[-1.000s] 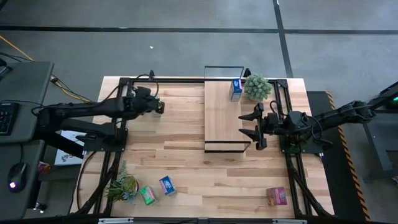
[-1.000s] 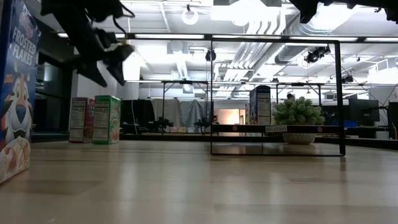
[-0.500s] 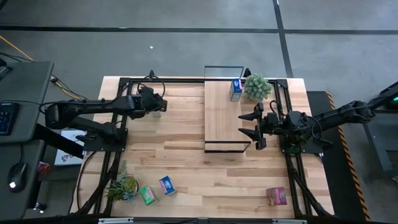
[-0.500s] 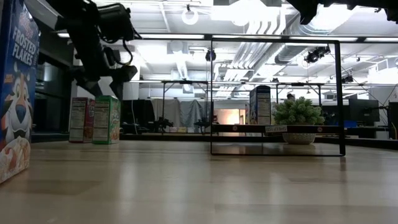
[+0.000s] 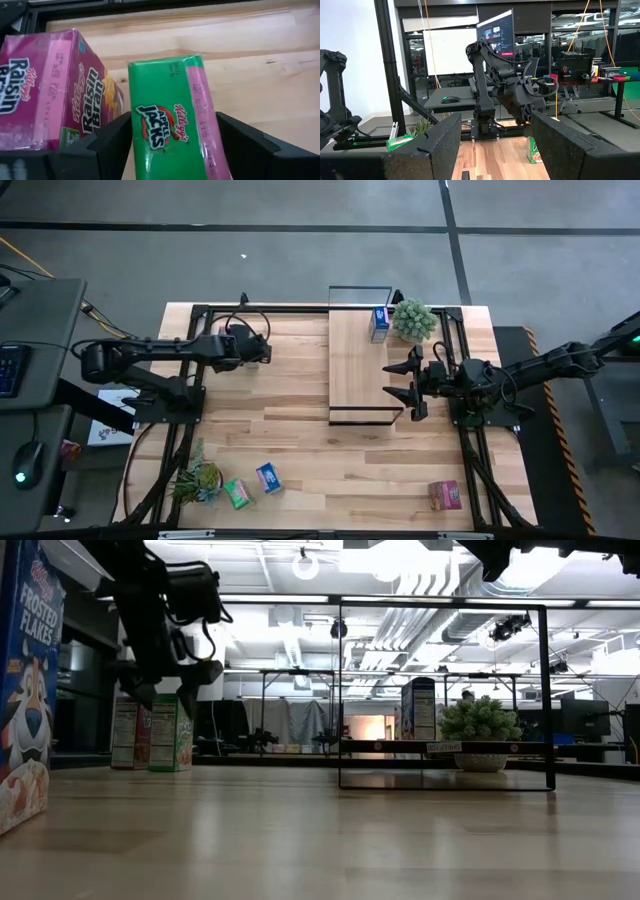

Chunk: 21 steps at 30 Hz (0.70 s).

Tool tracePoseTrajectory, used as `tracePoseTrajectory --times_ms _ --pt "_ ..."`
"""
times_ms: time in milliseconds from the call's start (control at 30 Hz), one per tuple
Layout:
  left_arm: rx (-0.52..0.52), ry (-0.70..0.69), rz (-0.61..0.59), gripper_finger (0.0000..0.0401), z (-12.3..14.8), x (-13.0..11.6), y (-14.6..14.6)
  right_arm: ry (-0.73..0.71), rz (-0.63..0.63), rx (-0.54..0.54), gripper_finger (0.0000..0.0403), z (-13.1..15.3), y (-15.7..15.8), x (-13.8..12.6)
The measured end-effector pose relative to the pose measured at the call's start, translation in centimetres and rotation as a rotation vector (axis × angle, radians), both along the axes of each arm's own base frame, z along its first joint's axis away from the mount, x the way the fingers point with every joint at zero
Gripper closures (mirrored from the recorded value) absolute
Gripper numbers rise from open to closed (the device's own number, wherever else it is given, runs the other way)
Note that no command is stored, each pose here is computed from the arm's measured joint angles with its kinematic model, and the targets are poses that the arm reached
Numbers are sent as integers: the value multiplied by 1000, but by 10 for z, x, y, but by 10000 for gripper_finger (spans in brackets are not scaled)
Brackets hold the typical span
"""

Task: Stack cereal on shelf
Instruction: Put the top green cereal box on the shelf

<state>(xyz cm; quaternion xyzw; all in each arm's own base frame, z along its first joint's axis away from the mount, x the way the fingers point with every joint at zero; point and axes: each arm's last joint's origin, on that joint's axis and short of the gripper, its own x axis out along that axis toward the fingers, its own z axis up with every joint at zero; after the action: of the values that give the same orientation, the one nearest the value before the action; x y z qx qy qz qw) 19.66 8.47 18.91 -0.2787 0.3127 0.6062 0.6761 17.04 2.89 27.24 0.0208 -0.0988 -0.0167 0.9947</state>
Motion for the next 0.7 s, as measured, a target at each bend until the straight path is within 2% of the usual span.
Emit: tracePoseTrajectory --times_ms 233,533,700 --pt "-7 -3 12 155 -2 1 0 0 -1 0 169 0 0 0" --pt "-9 -3 8 250 -2 1 0 0 -1 0 169 0 0 0" --pt "-58 -32 -85 277 10 4 -1 0 -1 -1 169 0 0 0"
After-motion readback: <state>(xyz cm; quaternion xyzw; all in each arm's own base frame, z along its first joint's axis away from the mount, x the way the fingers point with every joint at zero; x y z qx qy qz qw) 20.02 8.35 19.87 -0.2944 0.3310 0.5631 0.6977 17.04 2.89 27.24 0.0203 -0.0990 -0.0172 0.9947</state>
